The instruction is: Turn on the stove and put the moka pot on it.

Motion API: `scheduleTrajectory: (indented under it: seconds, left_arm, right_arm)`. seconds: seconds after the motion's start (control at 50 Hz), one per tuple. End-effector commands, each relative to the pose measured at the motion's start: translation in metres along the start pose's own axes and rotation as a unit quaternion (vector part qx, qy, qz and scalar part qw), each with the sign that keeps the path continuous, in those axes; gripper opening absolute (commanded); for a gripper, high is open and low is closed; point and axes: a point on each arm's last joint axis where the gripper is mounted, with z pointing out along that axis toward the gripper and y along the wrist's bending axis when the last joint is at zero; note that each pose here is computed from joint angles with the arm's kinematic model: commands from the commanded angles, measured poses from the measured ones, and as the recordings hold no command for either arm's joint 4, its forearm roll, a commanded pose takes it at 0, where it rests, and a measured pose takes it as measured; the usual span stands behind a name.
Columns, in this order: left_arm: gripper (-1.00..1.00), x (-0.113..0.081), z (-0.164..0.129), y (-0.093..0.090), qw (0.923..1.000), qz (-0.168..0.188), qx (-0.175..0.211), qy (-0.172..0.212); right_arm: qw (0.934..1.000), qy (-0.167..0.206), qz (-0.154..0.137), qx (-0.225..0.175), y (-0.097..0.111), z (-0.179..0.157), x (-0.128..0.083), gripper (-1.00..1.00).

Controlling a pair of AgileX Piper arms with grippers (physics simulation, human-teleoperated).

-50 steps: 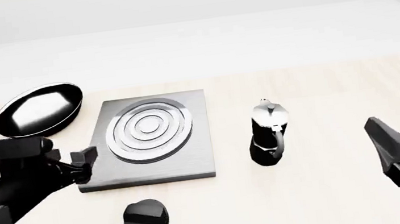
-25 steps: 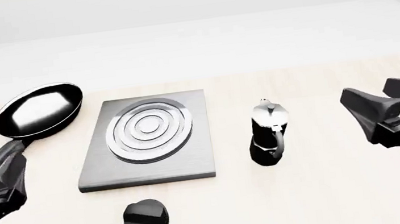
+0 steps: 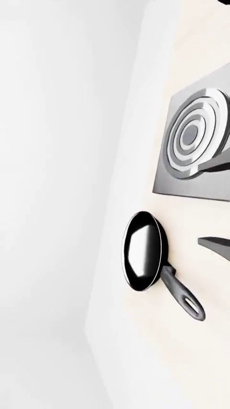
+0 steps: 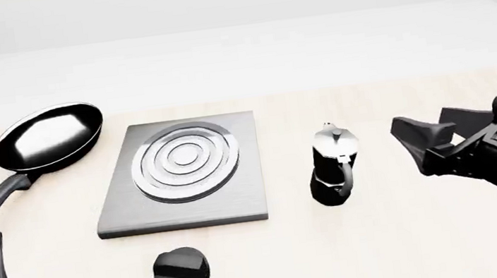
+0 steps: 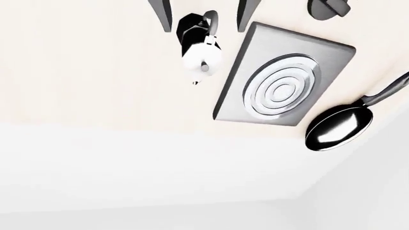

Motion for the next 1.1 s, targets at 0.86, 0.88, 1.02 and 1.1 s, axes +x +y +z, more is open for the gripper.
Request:
scheduleTrajectory:
  seconds: [0.86,0.88,1.02,1.1]
  left_arm:
    - [1.00,0.009,0.001,0.001,1.0000,-0.004,-0.001,0.005]
    - [1.00,0.009,0.002,0.001,1.0000,-0.004,-0.001,0.006]
    - [1.00,0.009,0.003,0.001,1.0000,-0.005,0.000,0.007]
    - [1.00,0.009,0.004,0.001,1.0000,-0.005,0.001,0.008]
  right_arm:
    - [0.9975,0.047,0.052,-0.007,-0.004,0.061,0.061,1.00]
    - [0.9975,0.048,0.053,-0.007,-0.004,0.061,0.063,1.00]
    - [0.9972,0.053,0.052,-0.010,-0.003,0.067,0.068,1.00]
    - [0.9969,0.056,0.054,-0.012,-0.002,0.070,0.072,1.00]
